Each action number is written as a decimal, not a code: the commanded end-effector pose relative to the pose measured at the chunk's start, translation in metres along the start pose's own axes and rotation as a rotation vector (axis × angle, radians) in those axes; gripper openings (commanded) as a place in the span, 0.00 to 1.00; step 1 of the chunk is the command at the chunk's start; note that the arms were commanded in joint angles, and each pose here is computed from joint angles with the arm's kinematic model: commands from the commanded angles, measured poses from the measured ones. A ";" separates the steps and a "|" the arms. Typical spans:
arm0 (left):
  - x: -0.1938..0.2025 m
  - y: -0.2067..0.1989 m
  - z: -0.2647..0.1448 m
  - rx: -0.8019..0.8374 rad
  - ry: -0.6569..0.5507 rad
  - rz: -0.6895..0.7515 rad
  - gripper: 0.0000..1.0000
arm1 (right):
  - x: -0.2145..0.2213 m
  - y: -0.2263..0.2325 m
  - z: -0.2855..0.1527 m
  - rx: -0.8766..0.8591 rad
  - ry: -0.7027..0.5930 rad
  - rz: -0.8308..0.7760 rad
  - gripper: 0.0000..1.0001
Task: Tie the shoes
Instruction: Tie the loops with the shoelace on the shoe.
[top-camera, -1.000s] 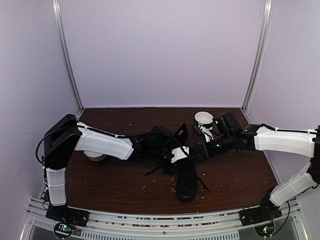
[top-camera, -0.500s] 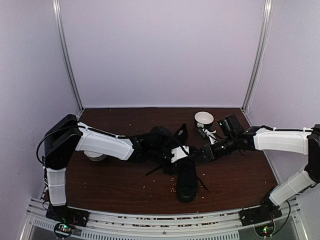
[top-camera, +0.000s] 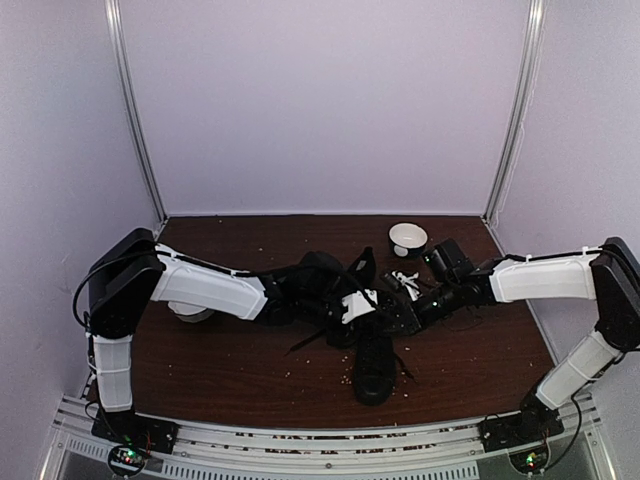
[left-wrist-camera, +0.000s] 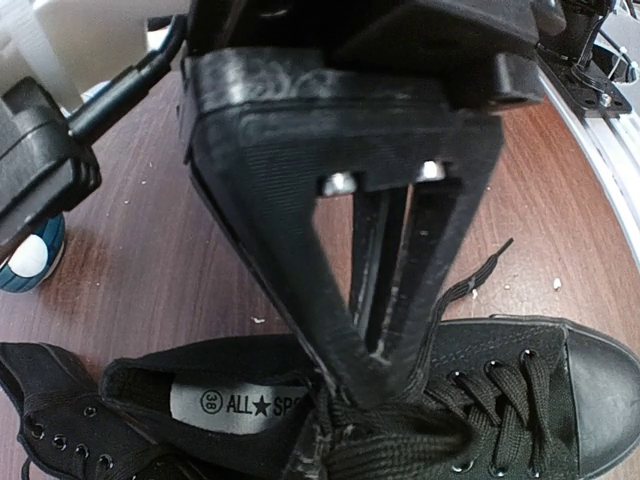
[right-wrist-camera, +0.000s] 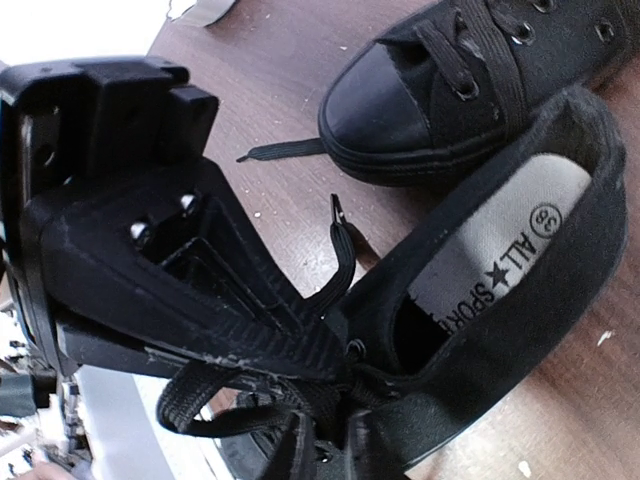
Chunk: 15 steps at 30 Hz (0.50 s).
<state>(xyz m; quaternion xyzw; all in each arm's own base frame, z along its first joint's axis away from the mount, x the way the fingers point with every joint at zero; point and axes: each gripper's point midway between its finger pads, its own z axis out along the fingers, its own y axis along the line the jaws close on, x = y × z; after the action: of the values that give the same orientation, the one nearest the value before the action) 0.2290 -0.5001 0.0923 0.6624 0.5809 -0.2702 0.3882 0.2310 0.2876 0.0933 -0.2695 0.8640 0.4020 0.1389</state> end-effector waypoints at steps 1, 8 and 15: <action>-0.002 0.008 0.000 -0.025 -0.026 -0.002 0.00 | -0.005 0.000 0.001 0.007 -0.018 -0.027 0.04; 0.001 0.010 0.001 -0.041 -0.015 0.001 0.00 | -0.004 0.005 -0.005 0.000 -0.018 -0.035 0.00; 0.006 0.013 0.008 -0.038 0.028 0.017 0.13 | -0.004 0.012 -0.007 -0.032 -0.015 -0.032 0.00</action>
<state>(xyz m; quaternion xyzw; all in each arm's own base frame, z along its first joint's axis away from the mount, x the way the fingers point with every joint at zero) 0.2334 -0.4988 0.0888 0.6618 0.5863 -0.2584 0.3892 0.2308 0.2880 0.0936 -0.2723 0.8625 0.4029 0.1397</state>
